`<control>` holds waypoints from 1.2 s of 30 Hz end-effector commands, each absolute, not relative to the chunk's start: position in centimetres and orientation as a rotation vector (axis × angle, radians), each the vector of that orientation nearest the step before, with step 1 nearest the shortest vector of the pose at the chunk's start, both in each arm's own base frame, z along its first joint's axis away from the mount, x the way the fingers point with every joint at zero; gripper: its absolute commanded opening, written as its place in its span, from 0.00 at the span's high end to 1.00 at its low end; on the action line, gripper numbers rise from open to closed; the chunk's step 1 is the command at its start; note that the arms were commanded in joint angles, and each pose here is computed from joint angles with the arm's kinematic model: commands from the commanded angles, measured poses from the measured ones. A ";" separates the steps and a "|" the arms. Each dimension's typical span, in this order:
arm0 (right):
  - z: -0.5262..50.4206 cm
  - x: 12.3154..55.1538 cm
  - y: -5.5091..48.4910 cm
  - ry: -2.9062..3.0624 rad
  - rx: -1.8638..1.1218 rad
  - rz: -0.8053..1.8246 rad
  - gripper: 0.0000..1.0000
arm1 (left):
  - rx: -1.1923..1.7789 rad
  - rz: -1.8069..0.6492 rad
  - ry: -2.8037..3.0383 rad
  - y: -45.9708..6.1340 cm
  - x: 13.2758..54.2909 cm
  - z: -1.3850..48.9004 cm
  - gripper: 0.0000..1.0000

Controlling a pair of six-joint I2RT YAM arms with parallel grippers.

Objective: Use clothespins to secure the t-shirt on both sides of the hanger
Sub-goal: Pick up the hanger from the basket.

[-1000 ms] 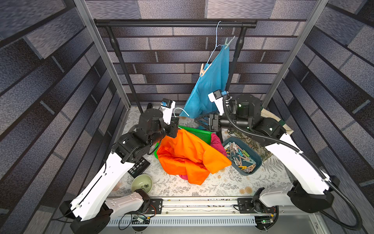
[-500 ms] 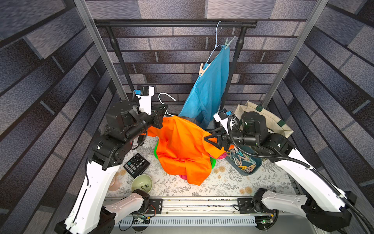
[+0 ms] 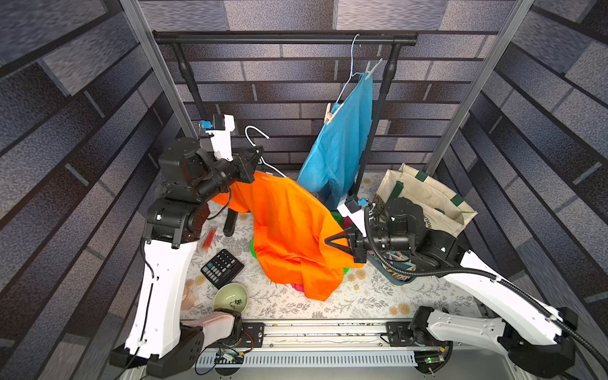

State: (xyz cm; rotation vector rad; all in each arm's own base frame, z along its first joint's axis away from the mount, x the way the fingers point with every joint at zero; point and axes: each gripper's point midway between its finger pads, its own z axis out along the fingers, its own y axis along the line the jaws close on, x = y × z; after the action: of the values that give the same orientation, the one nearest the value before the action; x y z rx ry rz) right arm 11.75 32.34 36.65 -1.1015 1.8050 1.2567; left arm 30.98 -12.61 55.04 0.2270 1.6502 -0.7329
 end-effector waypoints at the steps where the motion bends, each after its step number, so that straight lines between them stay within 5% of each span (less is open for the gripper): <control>1: 35.7 9.2 33.7 1.785 -1.209 1.257 1.00 | 0.241 -0.854 1.509 -12.8 31.2 60.3 1.00; 5: 33.7 7.5 35.6 1.820 -1.254 1.306 1.00 | 0.286 -0.917 1.499 -13.7 32.2 62.2 1.00; 10: 33.4 7.6 36.4 1.826 -1.219 1.325 0.60 | 0.365 -0.969 1.464 -15.1 30.6 63.8 1.00; 16: 39.1 8.3 31.5 1.670 -1.182 1.125 0.42 | 0.447 -0.975 1.371 -14.8 27.4 66.9 1.00; 25: 39.7 16.2 19.9 1.799 -0.660 0.501 0.45 | 0.434 -0.967 1.181 -12.0 23.9 72.3 1.00; 29: 35.8 19.0 16.4 1.953 -0.460 0.246 0.52 | 0.464 -0.977 1.238 -12.9 24.2 70.5 1.00; 36: 24.1 21.5 16.3 2.424 -0.271 0.340 0.62 | 0.445 -0.987 1.440 -14.7 28.2 62.9 1.00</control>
State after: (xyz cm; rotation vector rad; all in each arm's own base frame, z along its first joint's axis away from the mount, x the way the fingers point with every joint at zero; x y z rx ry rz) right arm 22.09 16.88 29.38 -0.3658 2.1917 0.2944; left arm 27.10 -14.27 65.55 0.4383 1.3875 -1.0170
